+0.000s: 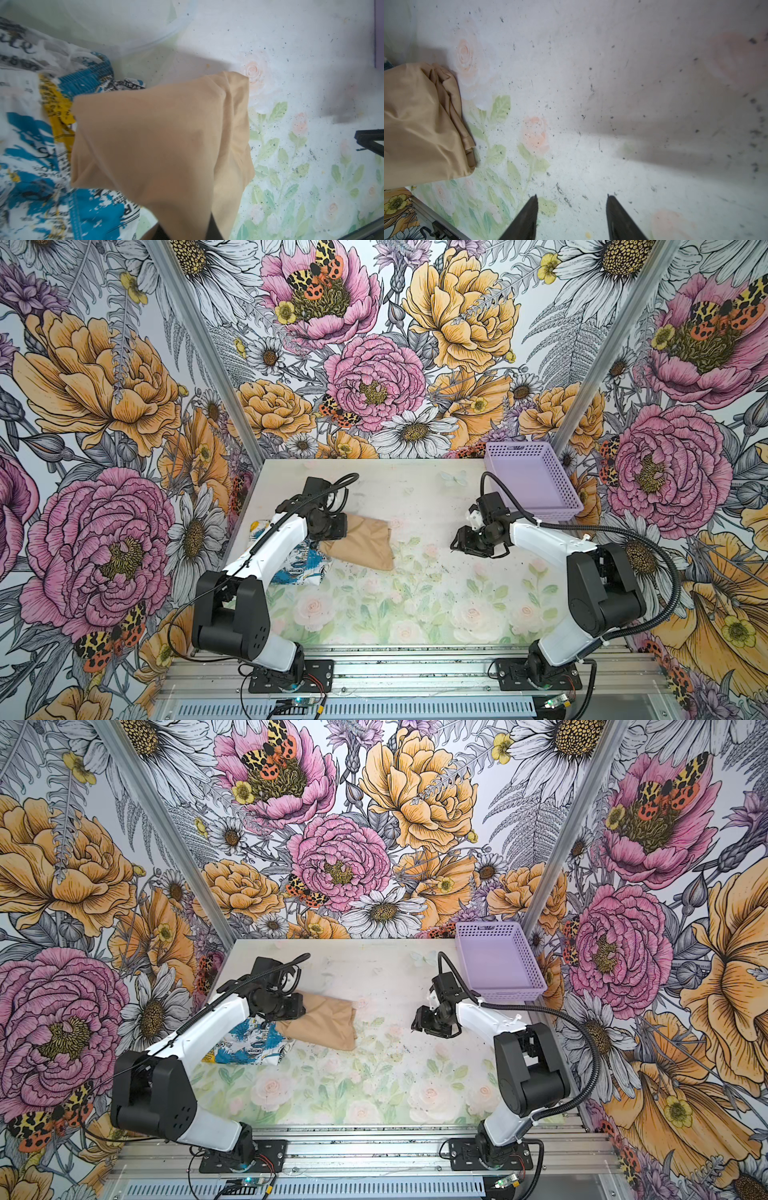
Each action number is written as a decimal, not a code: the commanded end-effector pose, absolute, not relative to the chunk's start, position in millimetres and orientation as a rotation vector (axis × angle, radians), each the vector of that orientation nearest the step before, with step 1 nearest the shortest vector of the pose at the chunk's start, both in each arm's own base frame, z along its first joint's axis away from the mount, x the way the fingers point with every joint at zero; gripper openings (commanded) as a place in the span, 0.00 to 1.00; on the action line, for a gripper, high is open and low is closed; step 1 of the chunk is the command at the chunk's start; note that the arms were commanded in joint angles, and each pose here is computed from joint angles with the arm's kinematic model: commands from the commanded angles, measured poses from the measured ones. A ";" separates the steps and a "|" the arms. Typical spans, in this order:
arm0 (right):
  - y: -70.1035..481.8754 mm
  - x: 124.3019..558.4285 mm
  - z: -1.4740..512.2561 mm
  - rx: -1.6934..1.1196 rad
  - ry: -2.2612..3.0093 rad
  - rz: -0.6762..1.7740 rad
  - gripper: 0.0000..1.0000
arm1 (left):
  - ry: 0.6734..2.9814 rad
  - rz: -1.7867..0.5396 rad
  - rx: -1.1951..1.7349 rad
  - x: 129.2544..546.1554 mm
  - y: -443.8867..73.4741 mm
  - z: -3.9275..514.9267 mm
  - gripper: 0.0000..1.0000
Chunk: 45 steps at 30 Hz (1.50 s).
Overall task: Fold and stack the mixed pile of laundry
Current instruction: 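Carry the beige bundle with the left gripper onto the printed garment pile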
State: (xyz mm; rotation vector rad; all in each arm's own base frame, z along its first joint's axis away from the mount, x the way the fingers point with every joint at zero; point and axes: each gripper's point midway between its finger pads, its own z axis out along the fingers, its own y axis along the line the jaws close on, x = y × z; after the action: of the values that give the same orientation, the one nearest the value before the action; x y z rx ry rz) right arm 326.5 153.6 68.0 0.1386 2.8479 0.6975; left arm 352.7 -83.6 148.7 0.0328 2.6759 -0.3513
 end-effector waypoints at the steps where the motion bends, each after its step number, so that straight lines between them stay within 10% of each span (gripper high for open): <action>1: 158.6 336.5 84.5 0.115 2.798 0.732 0.55 | 2.620 -0.306 0.087 355.7 -63.7 181.7 0.00; 24: 162.1 337.8 90.2 0.091 2.815 0.755 0.55 | 2.503 -0.391 0.022 346.7 -12.3 252.0 0.00; 45: 166.3 333.2 77.2 0.062 2.879 0.809 0.56 | 2.831 0.104 -0.120 370.4 90.4 134.1 0.00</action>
State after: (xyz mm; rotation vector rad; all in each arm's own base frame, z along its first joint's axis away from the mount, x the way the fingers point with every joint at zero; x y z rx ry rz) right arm 331.3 166.2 77.4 0.0869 2.8794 0.7973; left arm 360.4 74.0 136.8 -0.1597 2.8292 -0.0986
